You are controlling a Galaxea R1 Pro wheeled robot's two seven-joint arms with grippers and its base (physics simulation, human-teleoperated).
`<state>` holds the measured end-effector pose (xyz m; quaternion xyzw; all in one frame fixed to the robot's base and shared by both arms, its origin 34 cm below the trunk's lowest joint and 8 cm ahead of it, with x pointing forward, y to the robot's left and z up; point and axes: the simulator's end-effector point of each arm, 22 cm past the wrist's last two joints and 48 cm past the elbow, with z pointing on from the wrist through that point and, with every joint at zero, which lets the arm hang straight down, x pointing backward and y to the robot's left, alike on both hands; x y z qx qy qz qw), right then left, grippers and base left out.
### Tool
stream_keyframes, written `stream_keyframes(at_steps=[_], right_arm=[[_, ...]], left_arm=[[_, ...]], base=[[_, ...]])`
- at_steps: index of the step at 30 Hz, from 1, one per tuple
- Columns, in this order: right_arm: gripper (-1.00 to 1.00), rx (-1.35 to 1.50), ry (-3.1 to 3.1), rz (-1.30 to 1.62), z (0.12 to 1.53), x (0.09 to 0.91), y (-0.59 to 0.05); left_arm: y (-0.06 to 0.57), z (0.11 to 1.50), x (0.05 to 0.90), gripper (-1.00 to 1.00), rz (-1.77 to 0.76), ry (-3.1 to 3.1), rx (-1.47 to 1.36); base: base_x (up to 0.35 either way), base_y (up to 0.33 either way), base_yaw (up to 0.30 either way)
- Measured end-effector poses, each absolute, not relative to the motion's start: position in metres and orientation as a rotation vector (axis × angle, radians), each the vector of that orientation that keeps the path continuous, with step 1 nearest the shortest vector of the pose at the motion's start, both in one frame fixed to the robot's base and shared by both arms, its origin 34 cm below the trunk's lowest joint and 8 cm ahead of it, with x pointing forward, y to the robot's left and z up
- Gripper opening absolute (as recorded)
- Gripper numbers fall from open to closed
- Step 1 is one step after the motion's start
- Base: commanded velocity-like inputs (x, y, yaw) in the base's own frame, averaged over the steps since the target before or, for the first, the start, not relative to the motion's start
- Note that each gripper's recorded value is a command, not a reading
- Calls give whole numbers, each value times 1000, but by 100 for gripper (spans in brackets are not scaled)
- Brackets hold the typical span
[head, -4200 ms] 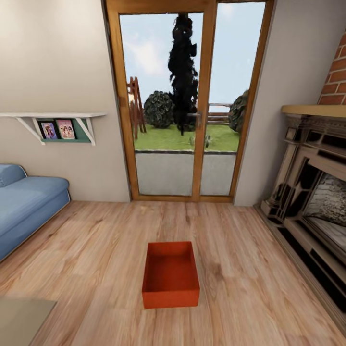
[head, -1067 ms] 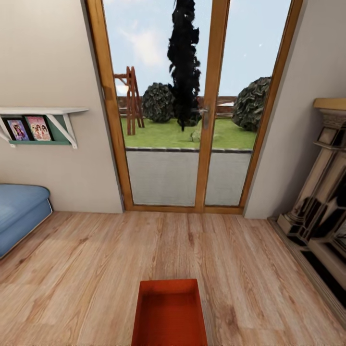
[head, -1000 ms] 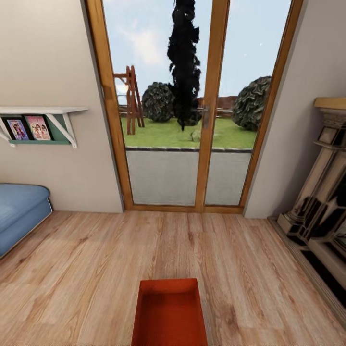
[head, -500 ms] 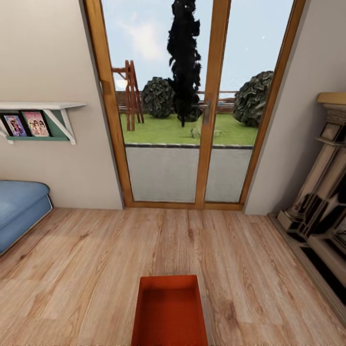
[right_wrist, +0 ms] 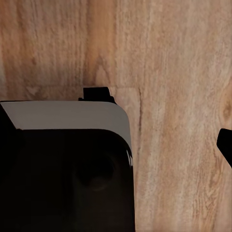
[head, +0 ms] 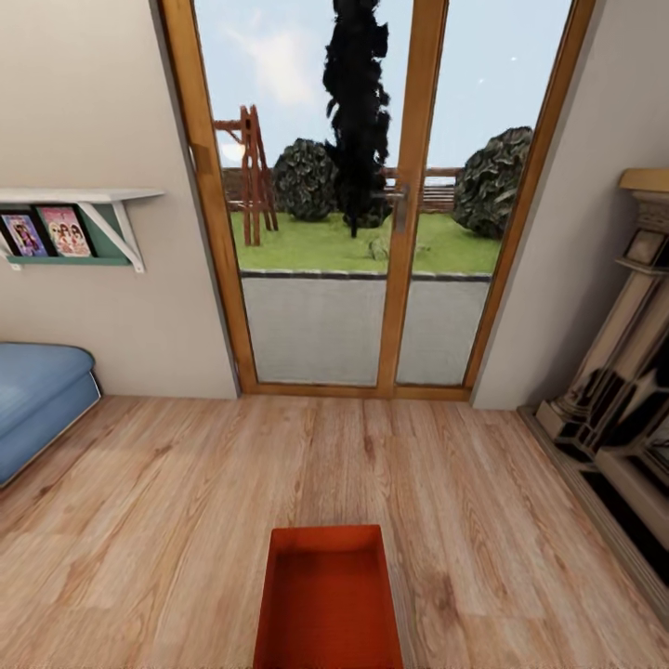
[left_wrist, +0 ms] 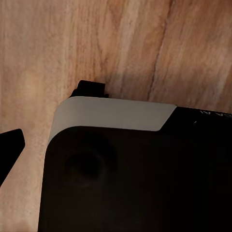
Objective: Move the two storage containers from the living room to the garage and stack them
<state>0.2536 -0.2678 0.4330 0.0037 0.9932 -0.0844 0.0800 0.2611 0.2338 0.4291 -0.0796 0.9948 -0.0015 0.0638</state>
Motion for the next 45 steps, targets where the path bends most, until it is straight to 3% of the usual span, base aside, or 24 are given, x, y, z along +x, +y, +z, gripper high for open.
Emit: stream_keyframes(at_steps=[45], right_arm=[[100, 2, 3041, -258, 426, 226, -268]], left_arm=[[234, 421, 233, 100, 4, 3075, -245]], base=[[0, 0, 0]])
